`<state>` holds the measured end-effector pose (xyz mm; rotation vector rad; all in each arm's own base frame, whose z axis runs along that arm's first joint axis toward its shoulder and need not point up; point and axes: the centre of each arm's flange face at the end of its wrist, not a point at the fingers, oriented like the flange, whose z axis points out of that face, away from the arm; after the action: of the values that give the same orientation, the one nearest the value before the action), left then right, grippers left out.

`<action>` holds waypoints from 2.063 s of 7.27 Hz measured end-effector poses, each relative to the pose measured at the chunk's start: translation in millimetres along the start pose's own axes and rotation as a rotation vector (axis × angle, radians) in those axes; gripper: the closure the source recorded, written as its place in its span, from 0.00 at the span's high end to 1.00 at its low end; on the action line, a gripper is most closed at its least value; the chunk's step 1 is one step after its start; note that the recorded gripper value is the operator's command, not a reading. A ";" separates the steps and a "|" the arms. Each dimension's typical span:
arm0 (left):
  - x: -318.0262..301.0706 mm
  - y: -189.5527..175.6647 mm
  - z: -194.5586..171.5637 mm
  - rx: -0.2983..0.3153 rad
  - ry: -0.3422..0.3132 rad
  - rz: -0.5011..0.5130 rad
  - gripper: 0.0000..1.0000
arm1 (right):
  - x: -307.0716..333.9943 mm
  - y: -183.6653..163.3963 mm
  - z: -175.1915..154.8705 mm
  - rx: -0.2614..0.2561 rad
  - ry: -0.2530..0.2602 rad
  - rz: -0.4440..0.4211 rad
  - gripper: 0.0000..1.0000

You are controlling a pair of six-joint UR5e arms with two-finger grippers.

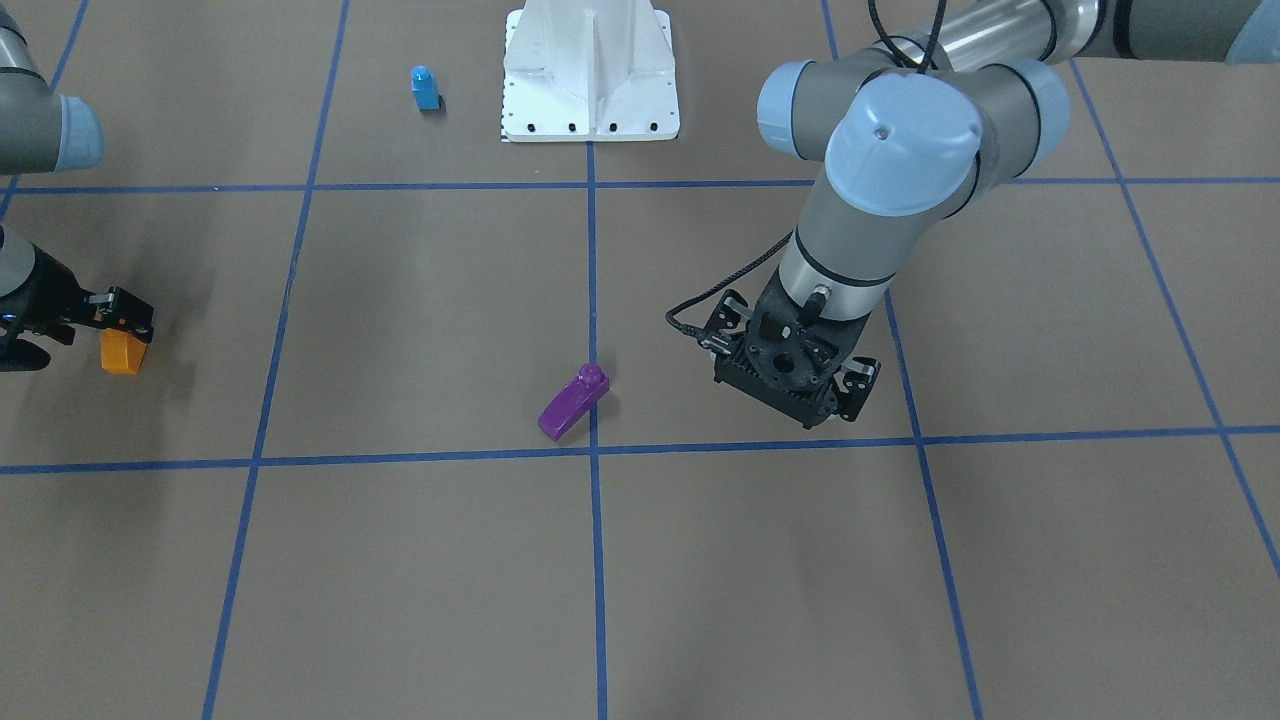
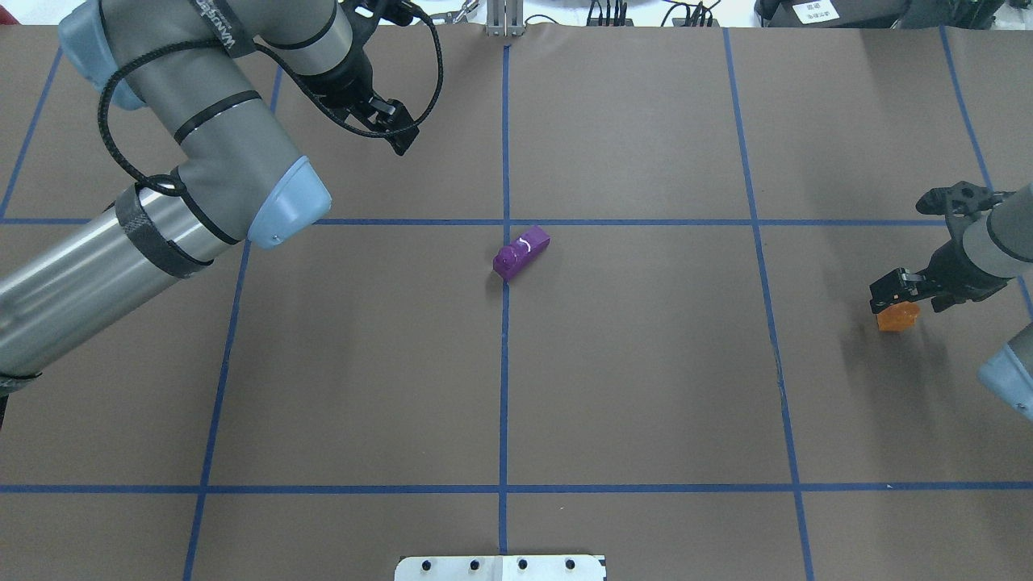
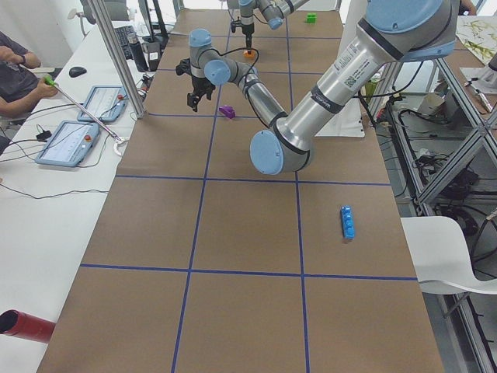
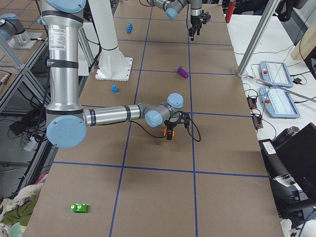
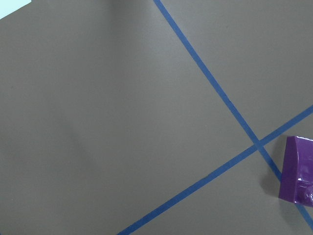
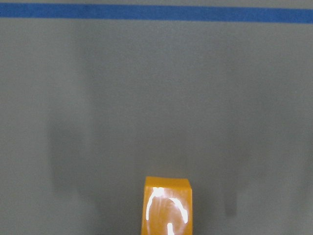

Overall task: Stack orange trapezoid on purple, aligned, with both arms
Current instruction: 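Lower the right gripper onto the orange trapezoid block and close, then carry the orange block with the right gripper above the purple block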

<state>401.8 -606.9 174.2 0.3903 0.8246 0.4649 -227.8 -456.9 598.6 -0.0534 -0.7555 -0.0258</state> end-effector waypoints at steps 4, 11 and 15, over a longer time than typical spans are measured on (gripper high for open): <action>-0.1 0.8 -0.4 0.001 0.000 0.001 1.00 | -7.8 -1.7 2.9 -0.012 -0.007 -0.006 0.00; -49.6 34.7 -6.7 -0.002 -0.023 -0.024 1.00 | -114.7 -60.3 -118.3 0.018 -0.097 0.055 0.00; -183.2 99.6 -22.0 -0.070 -0.108 -0.009 1.00 | -390.1 -135.0 -187.8 0.010 -0.130 0.304 0.00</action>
<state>252.9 -618.8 321.3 0.3440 0.7028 0.4593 -388.9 -600.9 199.9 -0.1610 -0.8711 0.2734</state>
